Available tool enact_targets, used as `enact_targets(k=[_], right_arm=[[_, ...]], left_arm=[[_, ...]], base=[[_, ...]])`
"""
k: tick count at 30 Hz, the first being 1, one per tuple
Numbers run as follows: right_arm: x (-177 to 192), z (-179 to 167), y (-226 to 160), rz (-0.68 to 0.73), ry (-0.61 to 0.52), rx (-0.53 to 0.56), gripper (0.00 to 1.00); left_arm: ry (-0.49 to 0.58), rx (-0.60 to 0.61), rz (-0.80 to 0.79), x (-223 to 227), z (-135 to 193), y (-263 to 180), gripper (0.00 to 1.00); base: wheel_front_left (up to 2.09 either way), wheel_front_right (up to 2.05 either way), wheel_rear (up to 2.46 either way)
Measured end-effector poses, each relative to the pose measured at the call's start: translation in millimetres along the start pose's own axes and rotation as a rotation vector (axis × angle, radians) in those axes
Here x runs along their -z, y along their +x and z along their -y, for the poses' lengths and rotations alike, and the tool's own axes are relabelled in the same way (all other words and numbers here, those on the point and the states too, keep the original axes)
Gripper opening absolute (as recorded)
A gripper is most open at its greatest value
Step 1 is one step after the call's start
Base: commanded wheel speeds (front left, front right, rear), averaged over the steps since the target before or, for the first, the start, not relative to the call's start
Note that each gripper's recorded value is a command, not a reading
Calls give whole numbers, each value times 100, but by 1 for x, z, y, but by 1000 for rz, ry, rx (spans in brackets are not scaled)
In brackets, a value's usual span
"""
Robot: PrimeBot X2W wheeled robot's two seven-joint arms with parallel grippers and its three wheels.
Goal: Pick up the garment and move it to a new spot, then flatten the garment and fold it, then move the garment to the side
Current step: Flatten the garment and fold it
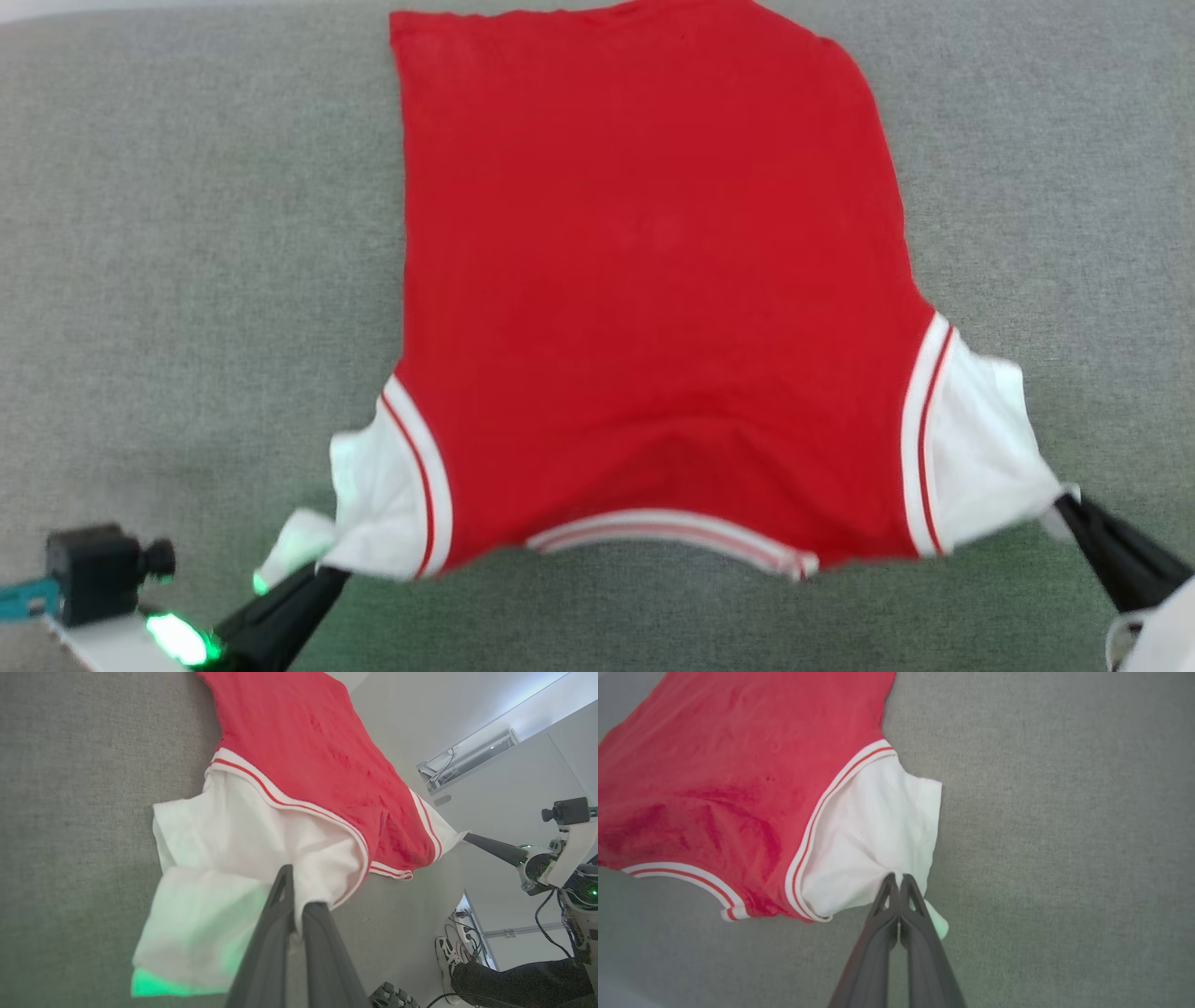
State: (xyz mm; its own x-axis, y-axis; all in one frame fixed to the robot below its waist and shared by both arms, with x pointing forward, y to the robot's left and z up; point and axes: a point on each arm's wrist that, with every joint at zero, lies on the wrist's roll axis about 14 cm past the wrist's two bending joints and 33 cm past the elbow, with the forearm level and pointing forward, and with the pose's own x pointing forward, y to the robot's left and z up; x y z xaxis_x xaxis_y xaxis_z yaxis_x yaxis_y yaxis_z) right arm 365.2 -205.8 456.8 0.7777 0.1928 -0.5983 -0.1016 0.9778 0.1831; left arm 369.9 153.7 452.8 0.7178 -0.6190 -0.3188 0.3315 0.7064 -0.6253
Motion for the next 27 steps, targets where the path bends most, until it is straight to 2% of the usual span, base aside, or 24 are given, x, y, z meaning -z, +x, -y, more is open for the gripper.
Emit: enact_targets(k=[10, 15, 22, 27], right_arm=[[27, -6, -12, -92, 38, -10, 0], [42, -4, 2, -161, -5, -16, 0], [65, -6, 31, -243, 0, -50, 0], [79, -4, 44, -273, 1, -56, 0]], left_arm=[[-12, -16, -60, 14, -3, -13, 0], [-34, -8, -74, 23, -5, -2, 0], [9, -73, -117, 36, -36, 11, 0], [9, -101, -136, 48, -48, 18, 0]], base=[[0, 0, 0], [0, 0, 0], [0, 0, 0], [0, 0, 0]])
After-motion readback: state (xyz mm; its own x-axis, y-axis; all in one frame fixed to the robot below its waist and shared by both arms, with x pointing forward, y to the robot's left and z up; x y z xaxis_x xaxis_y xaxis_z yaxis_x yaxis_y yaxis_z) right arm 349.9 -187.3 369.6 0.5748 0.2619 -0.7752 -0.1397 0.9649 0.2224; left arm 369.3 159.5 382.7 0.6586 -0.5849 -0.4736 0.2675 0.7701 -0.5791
